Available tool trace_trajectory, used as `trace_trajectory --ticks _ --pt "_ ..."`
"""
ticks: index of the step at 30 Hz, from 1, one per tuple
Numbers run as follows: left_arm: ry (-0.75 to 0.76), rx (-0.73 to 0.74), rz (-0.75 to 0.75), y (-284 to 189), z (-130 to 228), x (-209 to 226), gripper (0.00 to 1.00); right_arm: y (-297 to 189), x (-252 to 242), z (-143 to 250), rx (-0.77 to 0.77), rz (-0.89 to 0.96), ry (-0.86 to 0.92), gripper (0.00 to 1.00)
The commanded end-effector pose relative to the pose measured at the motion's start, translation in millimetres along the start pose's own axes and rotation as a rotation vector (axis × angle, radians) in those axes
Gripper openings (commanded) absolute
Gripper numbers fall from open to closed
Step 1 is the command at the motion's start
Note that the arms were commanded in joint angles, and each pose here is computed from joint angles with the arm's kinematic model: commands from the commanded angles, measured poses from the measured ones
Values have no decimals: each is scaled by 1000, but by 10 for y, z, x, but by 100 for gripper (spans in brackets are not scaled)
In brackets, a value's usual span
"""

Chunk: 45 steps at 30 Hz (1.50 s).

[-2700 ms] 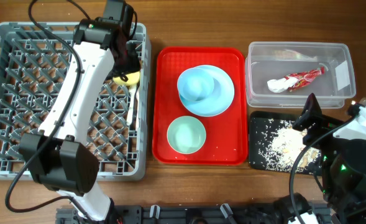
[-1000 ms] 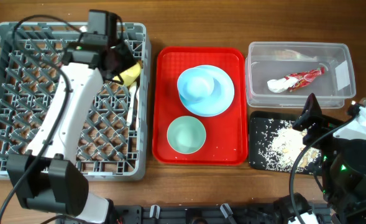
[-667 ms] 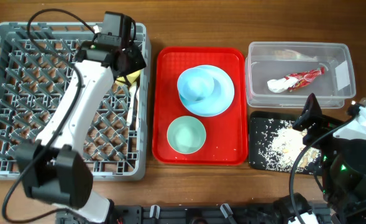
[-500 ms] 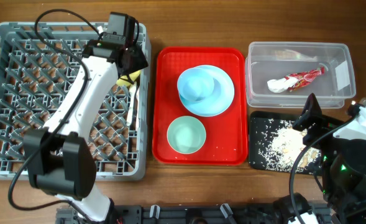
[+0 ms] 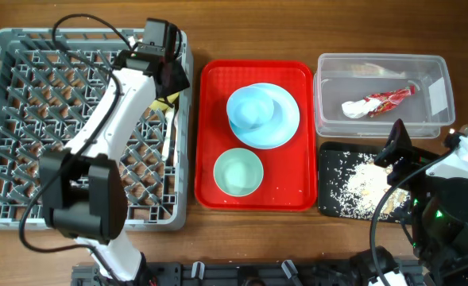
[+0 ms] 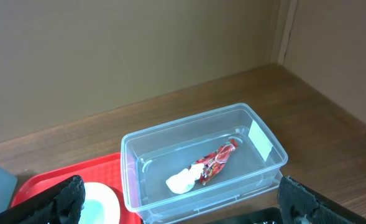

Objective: Sort waste into correct bins and load items into the dishwasher rack

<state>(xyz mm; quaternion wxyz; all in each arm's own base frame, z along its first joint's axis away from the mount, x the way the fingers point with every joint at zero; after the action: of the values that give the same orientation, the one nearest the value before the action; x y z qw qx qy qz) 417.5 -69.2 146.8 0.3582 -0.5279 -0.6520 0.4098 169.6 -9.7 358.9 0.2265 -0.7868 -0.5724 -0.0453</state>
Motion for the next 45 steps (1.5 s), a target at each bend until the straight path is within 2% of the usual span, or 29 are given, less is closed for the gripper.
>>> trace_trajectory --ticks 1,5,7,10,17,19,22,24,28,41,45 --pt "-2 5 -72 101 29 68 74 -23 -17 -46 -19 10 20 100" --pt "-4 -31 -158 12 -20 199 73 -23 -17 -46 -19 9 20 100" --pt "-10 -56 -172 -91 -51 239 63 -23 -17 -46 -19 10 20 100" --pt "-21 -93 -158 -275 -94 261 56 -23 -17 -46 -19 10 20 100" --pt "-54 -163 -150 -558 -179 359 55 -23 -17 -46 -19 10 20 100" --pt "-61 -164 -151 -608 -174 400 60 -23 -17 -46 -19 9 20 100" --pt "-48 -125 -84 -657 -97 328 65 -23 -17 -46 -19 10 20 100" --pt "20 -83 -23 -654 -25 223 69 -23 -17 -46 -19 9 20 100" --pt "54 -9 -23 -609 133 162 72 -23 -17 -46 -19 9 20 100" --pt "155 102 -22 -650 481 -118 66 -23 -17 -46 -19 9 20 100" --pt "178 183 4 -613 631 -182 58 -23 -17 -46 -19 9 20 100"
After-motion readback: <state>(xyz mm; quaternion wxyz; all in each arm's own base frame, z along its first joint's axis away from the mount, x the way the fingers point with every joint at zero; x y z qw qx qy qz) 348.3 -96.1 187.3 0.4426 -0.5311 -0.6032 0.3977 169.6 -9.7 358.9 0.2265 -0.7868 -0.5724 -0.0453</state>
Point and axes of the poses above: each gripper's point midway between its finger pads, its own y axis out along the fingers, its own x axis along the line the jaws close on, z = x × y, the point moved 5 cm from there along -y, back along the fingers, and after that the axes turned 13 degrees about y, right-handed, at the moved point
